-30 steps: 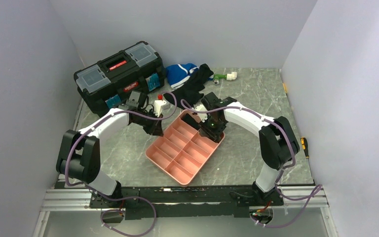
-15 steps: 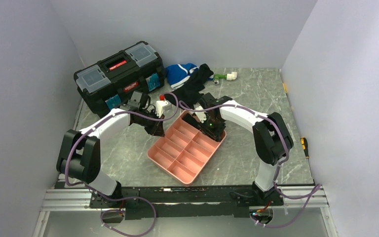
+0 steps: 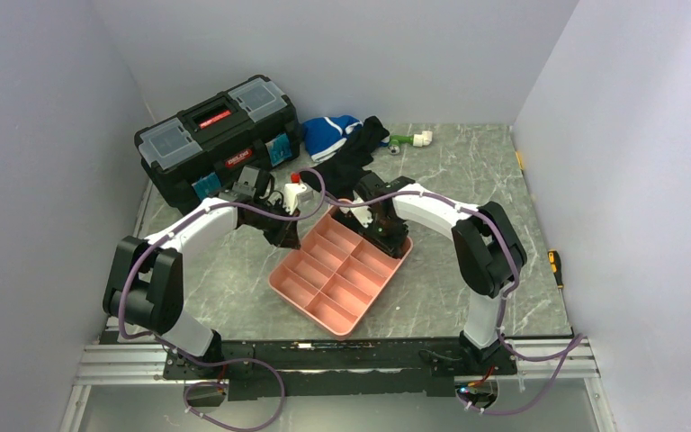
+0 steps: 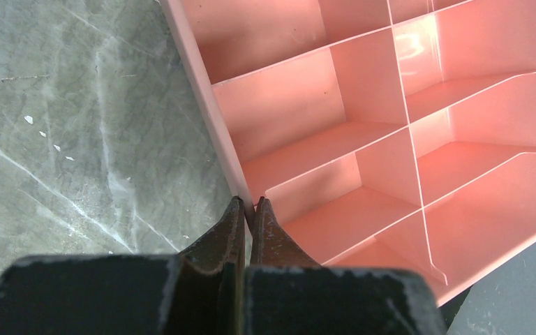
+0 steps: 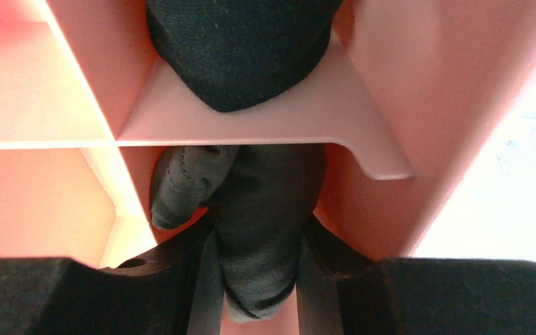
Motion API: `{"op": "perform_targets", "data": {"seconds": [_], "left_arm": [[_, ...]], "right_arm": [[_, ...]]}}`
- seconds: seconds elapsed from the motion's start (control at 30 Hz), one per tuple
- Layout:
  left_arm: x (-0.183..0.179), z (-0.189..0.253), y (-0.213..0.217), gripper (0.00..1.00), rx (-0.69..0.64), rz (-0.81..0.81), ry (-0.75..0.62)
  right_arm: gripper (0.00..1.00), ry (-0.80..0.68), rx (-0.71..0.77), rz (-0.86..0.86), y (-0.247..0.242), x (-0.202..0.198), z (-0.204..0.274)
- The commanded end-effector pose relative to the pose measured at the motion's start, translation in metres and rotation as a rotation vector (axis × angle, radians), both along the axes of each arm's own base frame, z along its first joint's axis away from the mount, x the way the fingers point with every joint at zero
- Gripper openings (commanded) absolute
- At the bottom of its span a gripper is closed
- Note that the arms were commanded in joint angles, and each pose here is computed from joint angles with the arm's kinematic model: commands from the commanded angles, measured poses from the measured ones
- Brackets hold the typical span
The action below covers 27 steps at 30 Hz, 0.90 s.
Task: Roll the underwear
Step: Place the underwear in the storage box.
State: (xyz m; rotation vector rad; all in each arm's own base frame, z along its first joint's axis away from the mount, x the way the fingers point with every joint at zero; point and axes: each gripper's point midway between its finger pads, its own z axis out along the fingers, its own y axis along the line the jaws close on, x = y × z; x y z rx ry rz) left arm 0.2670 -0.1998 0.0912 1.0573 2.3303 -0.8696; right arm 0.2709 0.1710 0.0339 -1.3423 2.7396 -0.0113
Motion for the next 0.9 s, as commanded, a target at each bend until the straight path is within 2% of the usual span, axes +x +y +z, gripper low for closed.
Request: {"op": "perform_targets", "data": {"seconds": [0.0, 0.2, 0.3, 0.37, 0.4, 0.6, 0.77, 0.87], "left_arm": [[-0.027, -0.022, 0.005, 0.00, 0.062, -0.066, 0.072], [-0.026, -0.024, 0.006, 0.00, 0.071, -0.062, 0.073], [-0.026, -0.023, 0.006, 0.00, 0.072, -0.061, 0.072], [-0.026, -0.023, 0.006, 0.00, 0.072, -0.063, 0.073], [-0.026, -0.023, 0.006, 0.00, 0.072, -0.062, 0.075], [-0.026, -0.025, 0.006, 0.00, 0.074, -0.063, 0.080], [-0.027, -0.025, 0.006, 0.00, 0.075, -0.064, 0.082], [-0.026, -0.026, 0.007, 0.00, 0.078, -0.064, 0.082]], "right_arm": [[0.08, 0.013, 0.000, 0.055, -0.005, 0.004, -0.029], [0.30, -0.003, 0.069, 0.053, 0.000, 0.007, -0.016], [0.37, -0.007, 0.102, 0.048, 0.003, 0.008, -0.008], [0.48, -0.016, 0.115, 0.047, 0.005, 0.010, -0.003], [0.50, -0.019, 0.118, 0.045, 0.005, 0.010, -0.001], [0.52, -0.035, 0.144, 0.046, 0.008, 0.013, 0.010], [0.60, -0.033, 0.144, 0.052, 0.007, 0.011, 0.012], [0.61, -0.041, 0.151, 0.059, 0.007, 0.011, 0.014]]}}
